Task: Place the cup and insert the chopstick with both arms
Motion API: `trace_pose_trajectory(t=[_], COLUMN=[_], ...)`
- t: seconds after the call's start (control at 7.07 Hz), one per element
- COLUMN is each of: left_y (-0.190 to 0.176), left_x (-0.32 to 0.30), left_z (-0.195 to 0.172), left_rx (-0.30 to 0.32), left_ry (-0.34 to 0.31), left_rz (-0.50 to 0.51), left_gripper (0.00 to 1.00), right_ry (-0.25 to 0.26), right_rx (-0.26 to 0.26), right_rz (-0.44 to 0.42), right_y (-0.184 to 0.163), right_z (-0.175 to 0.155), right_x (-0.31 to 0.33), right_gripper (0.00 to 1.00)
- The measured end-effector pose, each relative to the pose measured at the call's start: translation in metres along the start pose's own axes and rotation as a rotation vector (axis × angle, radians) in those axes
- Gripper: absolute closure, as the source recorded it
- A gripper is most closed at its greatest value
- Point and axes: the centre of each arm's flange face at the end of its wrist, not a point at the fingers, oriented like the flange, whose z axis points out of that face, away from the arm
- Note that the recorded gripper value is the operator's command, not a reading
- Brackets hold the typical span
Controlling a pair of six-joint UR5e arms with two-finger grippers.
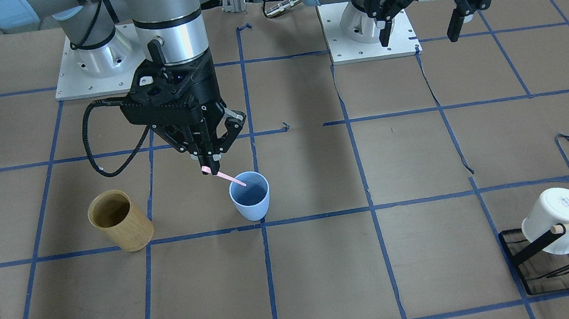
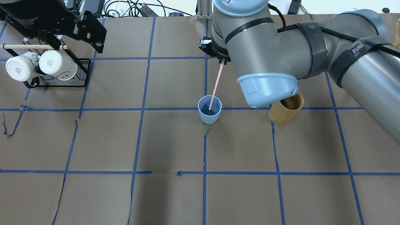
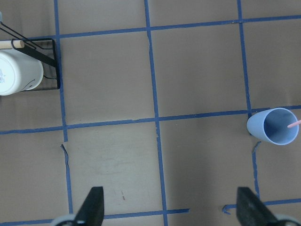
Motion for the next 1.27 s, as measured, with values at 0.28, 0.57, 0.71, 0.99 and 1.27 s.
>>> trace_pose_trajectory(t=[0.28, 0.57, 0.71, 0.99, 1.27], left_y=[0.003, 0.009, 0.012, 0.015, 0.015], left_x=[-0.001, -0.001, 0.000, 0.001, 0.001], left_z=[-0.001, -0.003, -0.003, -0.004, -0.004], left_rx=[-0.013, -0.038, -0.042, -0.043, -0.043], left_ry=[-0.004, -0.003, -0.001, -0.001, -0.002], left_rz=[-0.001, 0.000, 0.001, 0.002, 0.002], left_gripper=[0.00, 0.00, 0.00, 0.00, 0.00], right_ry=[0.001, 0.017, 0.019, 0.023, 0.122], right_rx=[-0.010, -0.032, -0.031, -0.014, -0.096], right_rz=[-0.006, -0.016, -0.018, -0.008, 0.012], right_y=[0.007, 0.011, 0.010, -0.013, -0.036], right_z=[0.007, 0.024, 0.026, 0.007, -0.018], right_x=[-0.004, -0.005, -0.004, 0.007, 0.048], right_gripper=[0.40, 0.00, 0.00, 0.00, 0.00])
